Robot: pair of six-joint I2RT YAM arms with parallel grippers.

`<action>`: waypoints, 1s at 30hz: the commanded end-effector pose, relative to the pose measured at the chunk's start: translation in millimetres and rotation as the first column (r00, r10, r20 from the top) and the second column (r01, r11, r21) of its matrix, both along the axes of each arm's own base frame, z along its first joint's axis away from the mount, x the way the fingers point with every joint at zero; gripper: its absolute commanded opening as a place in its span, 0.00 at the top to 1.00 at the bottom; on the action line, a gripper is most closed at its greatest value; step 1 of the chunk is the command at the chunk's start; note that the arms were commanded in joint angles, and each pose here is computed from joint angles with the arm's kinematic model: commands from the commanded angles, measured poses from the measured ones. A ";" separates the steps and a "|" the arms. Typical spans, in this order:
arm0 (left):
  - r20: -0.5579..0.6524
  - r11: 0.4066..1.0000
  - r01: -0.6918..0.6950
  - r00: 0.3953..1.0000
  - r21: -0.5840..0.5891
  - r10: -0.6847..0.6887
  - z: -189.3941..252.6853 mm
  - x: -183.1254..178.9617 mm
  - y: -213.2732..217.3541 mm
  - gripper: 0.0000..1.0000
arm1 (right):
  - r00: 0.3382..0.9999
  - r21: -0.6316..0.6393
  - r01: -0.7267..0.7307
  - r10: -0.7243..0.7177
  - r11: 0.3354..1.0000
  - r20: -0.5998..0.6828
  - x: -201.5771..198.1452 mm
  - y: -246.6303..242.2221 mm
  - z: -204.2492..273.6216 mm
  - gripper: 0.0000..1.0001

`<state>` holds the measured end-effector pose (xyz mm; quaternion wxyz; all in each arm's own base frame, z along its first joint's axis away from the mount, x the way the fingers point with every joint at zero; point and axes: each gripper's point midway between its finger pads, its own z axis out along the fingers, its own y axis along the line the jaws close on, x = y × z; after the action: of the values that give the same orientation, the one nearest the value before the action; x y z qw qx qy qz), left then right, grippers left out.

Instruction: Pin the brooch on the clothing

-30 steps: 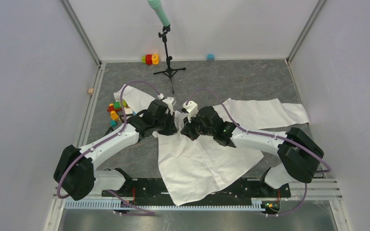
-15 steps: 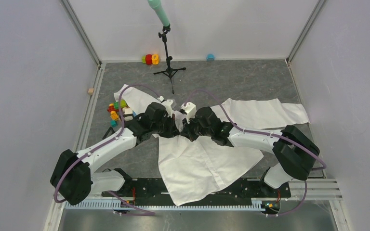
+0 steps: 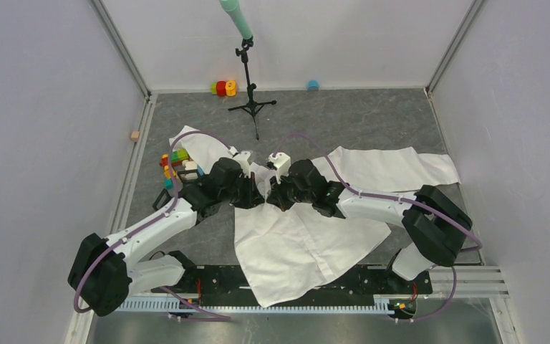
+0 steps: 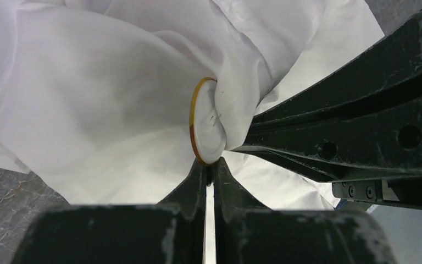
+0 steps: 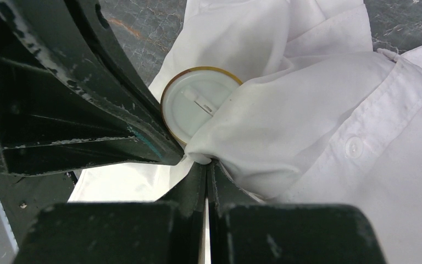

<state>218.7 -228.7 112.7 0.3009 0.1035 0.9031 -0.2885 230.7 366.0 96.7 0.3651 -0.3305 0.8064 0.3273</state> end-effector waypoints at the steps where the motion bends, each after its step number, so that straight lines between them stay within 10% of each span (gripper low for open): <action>1: 0.094 0.985 0.004 0.996 -0.173 0.012 47.7 9.1 -20.1 0.98 | 0.999 -0.038 0.047 -0.048 0.998 -0.025 5.0 -2.1 -10.9 1.00; 23: 0.057 0.930 -0.009 0.998 -0.368 0.032 59.0 10.4 -21.6 0.98 | 0.996 -0.034 0.059 -0.061 0.998 -0.065 2.4 -2.9 -13.5 1.00; 30: 0.061 0.924 0.016 0.998 -0.382 0.008 59.6 15.5 -9.4 0.98 | 0.999 0.010 0.037 -0.037 0.999 0.012 0.2 -9.1 31.8 0.66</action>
<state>226.5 -225.7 124.9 0.3020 0.0245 0.8719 -0.3847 229.4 359.9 90.3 0.3477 -0.3063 0.8268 0.3188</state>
